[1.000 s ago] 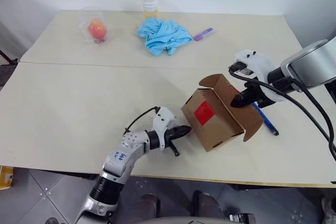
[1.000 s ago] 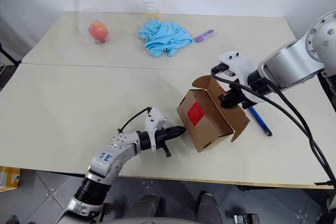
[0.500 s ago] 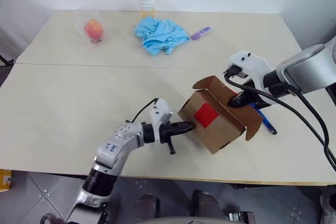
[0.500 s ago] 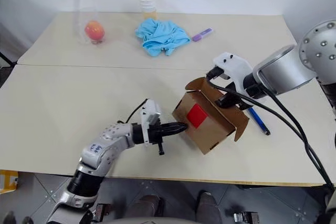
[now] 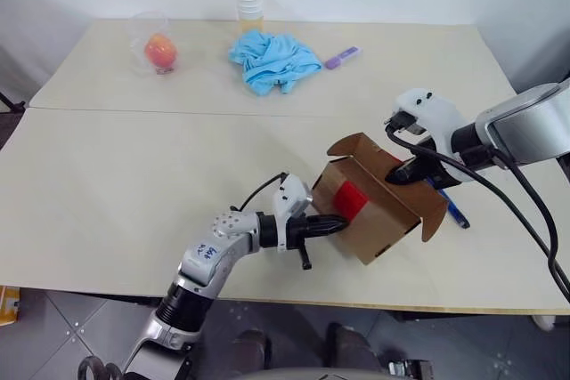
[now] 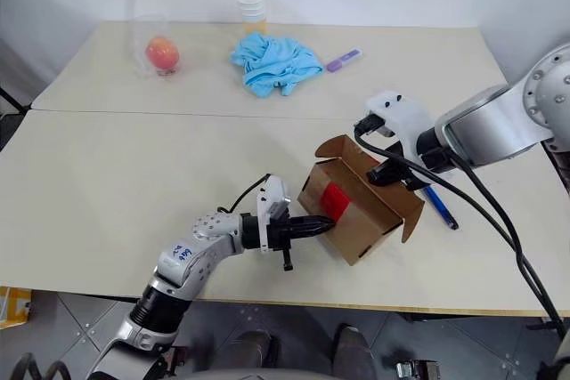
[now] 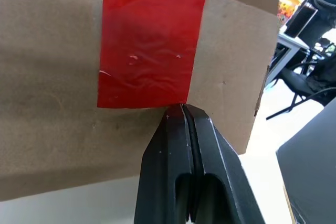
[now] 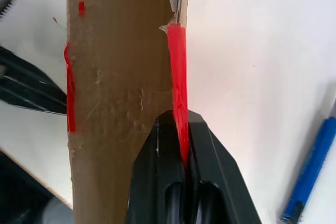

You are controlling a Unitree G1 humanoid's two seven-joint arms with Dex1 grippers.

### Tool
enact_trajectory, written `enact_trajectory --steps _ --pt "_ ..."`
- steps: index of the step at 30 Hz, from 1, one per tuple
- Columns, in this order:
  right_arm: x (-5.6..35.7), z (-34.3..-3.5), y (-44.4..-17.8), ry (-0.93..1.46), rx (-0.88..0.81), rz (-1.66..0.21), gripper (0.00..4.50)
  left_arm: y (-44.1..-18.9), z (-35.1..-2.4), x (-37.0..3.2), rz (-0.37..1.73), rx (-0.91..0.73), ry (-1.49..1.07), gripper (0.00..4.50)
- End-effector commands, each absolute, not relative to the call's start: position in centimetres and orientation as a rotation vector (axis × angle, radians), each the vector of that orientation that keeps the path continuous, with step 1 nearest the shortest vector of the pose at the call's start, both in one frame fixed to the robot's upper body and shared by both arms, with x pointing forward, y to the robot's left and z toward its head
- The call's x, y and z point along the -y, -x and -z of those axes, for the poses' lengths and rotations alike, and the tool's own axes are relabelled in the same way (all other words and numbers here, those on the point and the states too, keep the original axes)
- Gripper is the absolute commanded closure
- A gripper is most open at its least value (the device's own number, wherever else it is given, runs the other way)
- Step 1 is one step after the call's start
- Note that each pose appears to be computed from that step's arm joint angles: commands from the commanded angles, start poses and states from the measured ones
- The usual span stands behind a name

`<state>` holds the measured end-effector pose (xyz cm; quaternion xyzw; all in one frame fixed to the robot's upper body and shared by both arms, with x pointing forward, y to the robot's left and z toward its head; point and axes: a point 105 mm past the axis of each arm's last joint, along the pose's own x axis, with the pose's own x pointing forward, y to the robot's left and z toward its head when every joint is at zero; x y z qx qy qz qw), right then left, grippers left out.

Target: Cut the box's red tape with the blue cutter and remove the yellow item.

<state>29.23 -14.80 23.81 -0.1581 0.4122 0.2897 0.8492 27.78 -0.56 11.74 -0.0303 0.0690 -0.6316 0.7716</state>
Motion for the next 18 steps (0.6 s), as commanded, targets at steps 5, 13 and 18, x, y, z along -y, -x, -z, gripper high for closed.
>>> enact_trajectory --steps 5,13,18 --pt "13.2 -23.7 -28.5 0.245 -0.858 -0.710 4.48 -27.6 -9.7 0.0 1.325 -0.234 0.029 4.50" --pt "12.9 -23.5 -27.5 0.258 -0.871 -0.770 4.48 -27.5 -10.8 -1.9 1.350 -0.210 -0.041 4.50" --pt "13.2 -22.9 -27.4 0.262 -0.869 -0.749 4.48 -25.7 -13.6 -3.3 1.491 -0.147 -0.075 4.50"
